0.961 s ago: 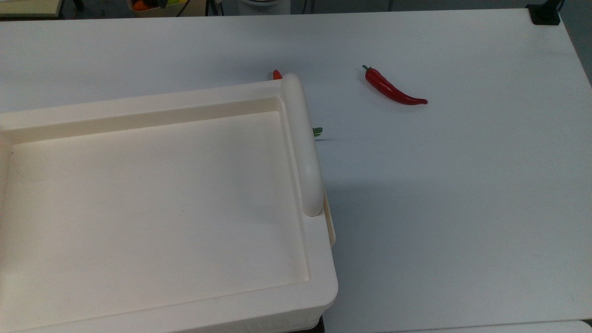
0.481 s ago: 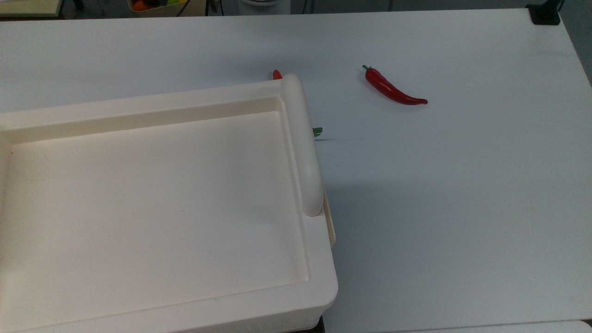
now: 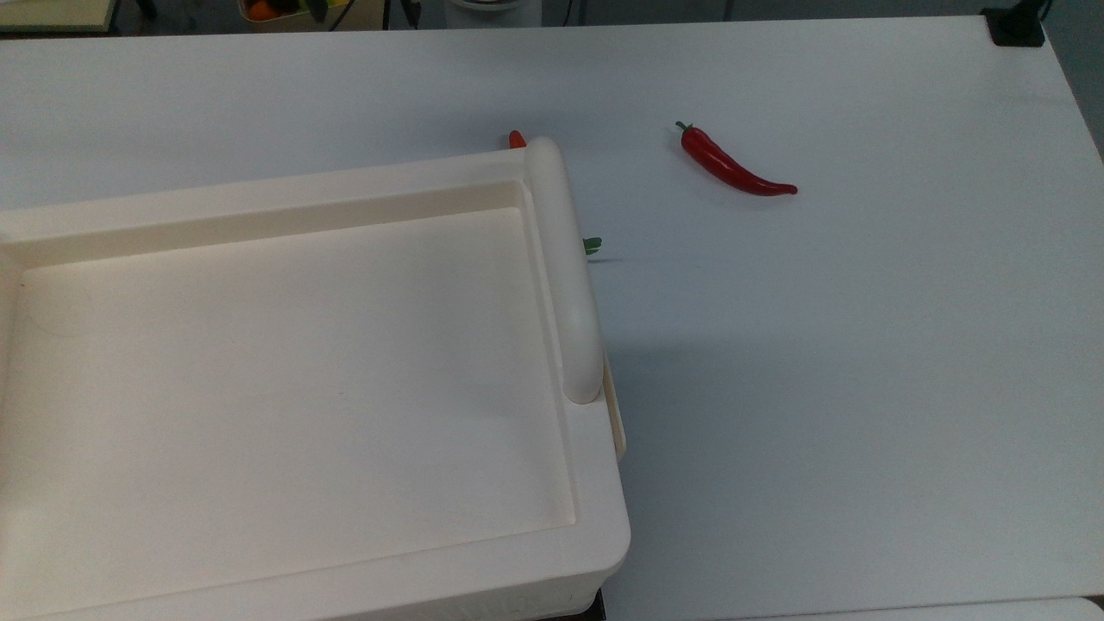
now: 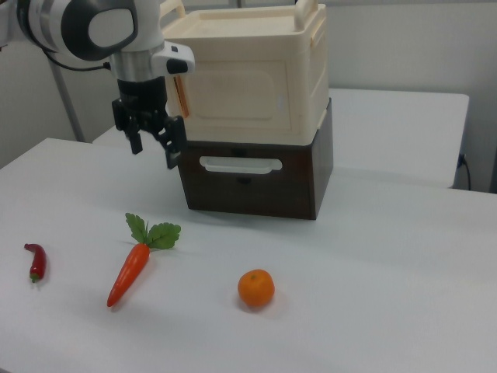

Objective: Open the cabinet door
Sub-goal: 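Move the gripper to the cream cabinet door edge and grasp it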

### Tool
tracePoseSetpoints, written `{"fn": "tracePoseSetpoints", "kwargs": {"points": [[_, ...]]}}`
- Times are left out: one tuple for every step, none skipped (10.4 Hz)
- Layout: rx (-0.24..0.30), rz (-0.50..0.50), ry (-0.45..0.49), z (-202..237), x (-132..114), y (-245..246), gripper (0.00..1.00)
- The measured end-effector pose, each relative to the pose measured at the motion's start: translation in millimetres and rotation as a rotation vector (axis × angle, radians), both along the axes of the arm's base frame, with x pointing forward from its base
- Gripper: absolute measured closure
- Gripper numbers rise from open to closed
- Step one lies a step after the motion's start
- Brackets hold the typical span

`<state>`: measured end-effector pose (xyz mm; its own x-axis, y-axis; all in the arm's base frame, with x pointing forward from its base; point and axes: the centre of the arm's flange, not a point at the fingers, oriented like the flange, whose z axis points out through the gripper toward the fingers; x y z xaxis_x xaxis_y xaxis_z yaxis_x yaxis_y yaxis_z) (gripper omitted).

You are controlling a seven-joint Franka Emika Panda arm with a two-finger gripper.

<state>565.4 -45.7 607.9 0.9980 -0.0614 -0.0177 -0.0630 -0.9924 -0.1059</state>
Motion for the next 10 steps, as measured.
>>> {"fn": "tracePoseSetpoints", "kwargs": {"points": [[0.000, 0.016, -0.061, 3, 8, 3, 0.05], [-0.004, 0.029, -0.138, 6, 20, 9, 0.05], [-0.012, 0.034, -0.217, 6, 33, 16, 0.03], [-0.019, 0.038, -0.284, 5, 45, 22, 0.03], [-0.024, 0.042, -0.355, 4, 58, 30, 0.03], [-0.027, 0.049, -0.410, 2, 68, 38, 0.06], [-0.029, 0.057, -0.460, 0, 76, 47, 0.07], [-0.030, 0.064, -0.502, -1, 83, 55, 0.11], [-0.030, 0.074, -0.544, 1, 87, 65, 0.12], [-0.028, 0.085, -0.571, 1, 90, 75, 0.13]]}}
